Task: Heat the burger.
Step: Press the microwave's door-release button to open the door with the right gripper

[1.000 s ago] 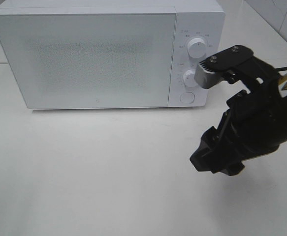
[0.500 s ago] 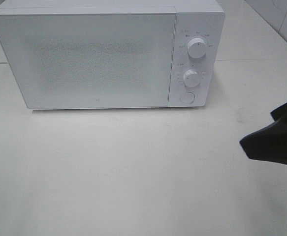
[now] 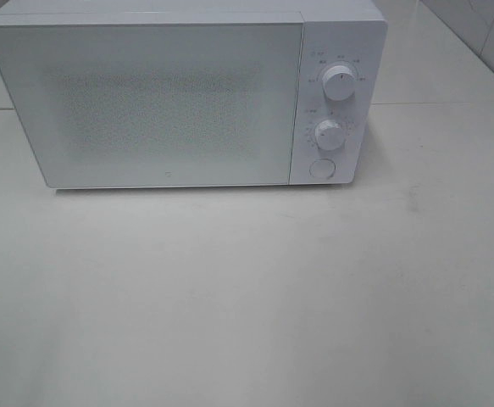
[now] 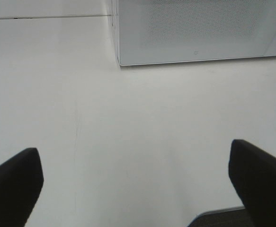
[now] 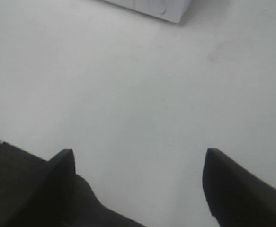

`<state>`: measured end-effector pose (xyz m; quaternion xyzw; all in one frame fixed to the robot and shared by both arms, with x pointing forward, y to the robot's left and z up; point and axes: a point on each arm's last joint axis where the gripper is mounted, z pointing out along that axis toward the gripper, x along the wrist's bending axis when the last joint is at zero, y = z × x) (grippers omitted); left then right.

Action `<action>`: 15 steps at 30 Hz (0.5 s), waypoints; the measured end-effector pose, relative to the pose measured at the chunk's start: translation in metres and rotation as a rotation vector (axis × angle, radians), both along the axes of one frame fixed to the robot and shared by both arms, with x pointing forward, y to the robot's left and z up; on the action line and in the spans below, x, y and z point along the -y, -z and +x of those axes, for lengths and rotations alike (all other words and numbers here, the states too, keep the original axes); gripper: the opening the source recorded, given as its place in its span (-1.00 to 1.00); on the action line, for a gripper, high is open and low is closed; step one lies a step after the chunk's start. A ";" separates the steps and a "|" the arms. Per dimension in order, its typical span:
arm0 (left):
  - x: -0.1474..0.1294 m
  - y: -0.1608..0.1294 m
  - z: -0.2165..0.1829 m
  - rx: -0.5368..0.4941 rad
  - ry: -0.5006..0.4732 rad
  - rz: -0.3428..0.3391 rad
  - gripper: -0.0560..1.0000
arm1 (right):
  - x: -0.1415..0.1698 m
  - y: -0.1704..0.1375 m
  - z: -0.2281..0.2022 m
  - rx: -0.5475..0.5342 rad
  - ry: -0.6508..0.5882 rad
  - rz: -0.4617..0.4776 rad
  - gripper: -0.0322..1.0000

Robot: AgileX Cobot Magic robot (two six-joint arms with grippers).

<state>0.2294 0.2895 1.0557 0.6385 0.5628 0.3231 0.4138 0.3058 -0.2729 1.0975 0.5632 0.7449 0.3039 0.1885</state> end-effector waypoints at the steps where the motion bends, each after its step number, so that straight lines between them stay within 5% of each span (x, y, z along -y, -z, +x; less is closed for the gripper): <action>1: 0.000 0.000 0.000 0.000 0.000 0.000 0.98 | 0.000 0.000 0.000 0.000 0.000 0.000 0.47; 15: 0.000 0.000 0.000 0.000 0.000 0.000 0.98 | 0.023 0.036 -0.053 0.173 0.229 0.036 0.47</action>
